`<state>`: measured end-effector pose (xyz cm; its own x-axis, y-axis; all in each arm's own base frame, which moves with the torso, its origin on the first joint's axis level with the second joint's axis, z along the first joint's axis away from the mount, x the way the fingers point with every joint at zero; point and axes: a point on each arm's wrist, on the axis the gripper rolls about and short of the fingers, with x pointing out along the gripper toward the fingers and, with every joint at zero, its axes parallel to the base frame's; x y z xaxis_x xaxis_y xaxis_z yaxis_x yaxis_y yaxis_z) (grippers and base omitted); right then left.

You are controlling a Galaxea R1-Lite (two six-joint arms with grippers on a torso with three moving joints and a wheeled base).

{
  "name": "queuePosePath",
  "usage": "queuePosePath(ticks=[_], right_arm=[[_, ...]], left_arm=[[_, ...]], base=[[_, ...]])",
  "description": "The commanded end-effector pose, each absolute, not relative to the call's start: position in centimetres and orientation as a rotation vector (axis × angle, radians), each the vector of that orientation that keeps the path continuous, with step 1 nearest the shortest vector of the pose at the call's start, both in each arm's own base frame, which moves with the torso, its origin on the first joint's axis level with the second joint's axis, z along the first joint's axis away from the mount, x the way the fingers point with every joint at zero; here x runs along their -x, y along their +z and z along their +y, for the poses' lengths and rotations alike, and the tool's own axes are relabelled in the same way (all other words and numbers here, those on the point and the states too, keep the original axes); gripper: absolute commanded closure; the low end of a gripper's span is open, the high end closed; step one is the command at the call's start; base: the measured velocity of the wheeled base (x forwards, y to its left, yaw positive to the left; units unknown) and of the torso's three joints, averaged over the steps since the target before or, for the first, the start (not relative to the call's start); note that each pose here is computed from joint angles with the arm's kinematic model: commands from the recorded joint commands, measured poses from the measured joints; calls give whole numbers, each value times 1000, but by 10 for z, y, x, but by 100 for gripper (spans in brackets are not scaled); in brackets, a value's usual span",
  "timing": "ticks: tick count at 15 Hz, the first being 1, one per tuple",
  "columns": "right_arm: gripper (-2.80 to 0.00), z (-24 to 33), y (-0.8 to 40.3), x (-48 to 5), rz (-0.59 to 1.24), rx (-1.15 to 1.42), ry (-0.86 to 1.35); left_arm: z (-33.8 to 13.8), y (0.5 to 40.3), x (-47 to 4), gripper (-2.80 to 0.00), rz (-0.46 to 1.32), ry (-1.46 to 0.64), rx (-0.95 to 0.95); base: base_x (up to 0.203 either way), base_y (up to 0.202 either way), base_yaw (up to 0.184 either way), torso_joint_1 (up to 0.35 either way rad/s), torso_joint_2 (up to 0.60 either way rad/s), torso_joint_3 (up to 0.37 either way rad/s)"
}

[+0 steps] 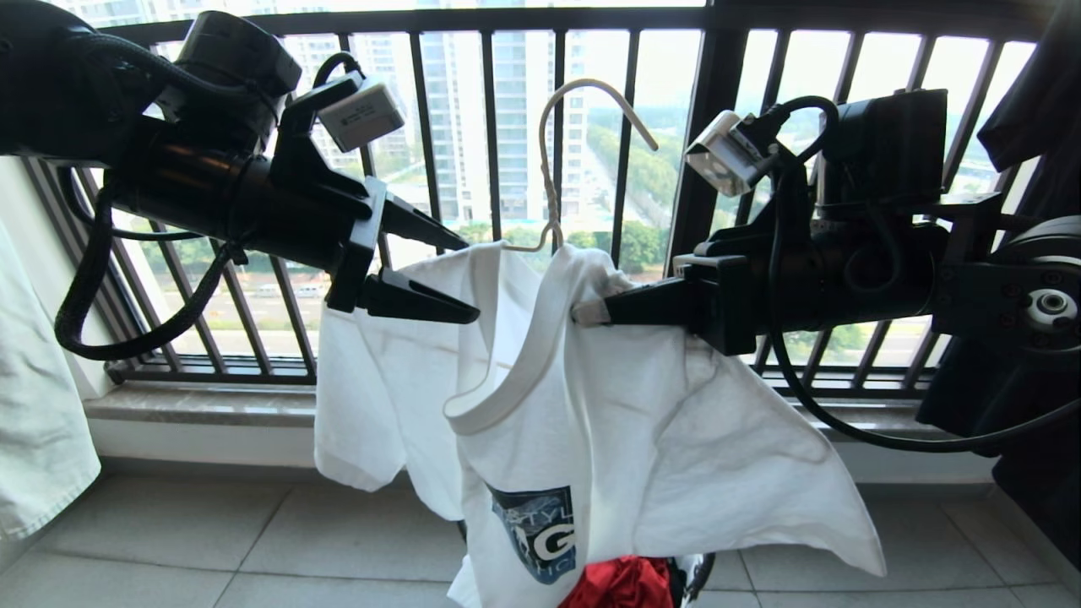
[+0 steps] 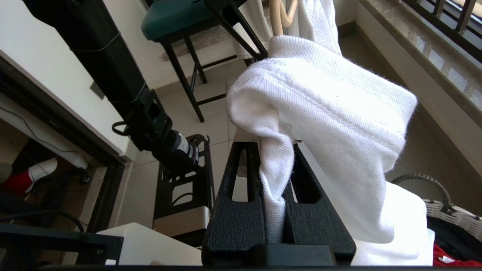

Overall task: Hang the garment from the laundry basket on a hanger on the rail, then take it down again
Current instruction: Hang the clothes rack on the clothesline

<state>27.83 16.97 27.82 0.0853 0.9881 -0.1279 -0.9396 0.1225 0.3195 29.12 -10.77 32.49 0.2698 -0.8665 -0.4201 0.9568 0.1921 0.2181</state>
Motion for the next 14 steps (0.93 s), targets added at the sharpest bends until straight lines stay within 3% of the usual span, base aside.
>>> queuePosePath(ticks=[1,10,11,14], right_arm=[[0,169,278,-278,346,-171,1455],[0,168,280,-277,336,-169,1453],[0,167,280,-276,335,-169,1453],[0,167,280,-278,334,-169,1451]], left_arm=[[-111,321,-292,-280,253,-1319,-470],[-115,314,-294,-280,276,-1376,-430],[-115,314,-295,0,275,-1377,-429],[-120,314,-293,0,271,-1395,-433]], base=[[0,0,0,0,0,0],[0,0,0,0,0,0],[0,0,0,0,0,0],[0,0,0,0,0,0]])
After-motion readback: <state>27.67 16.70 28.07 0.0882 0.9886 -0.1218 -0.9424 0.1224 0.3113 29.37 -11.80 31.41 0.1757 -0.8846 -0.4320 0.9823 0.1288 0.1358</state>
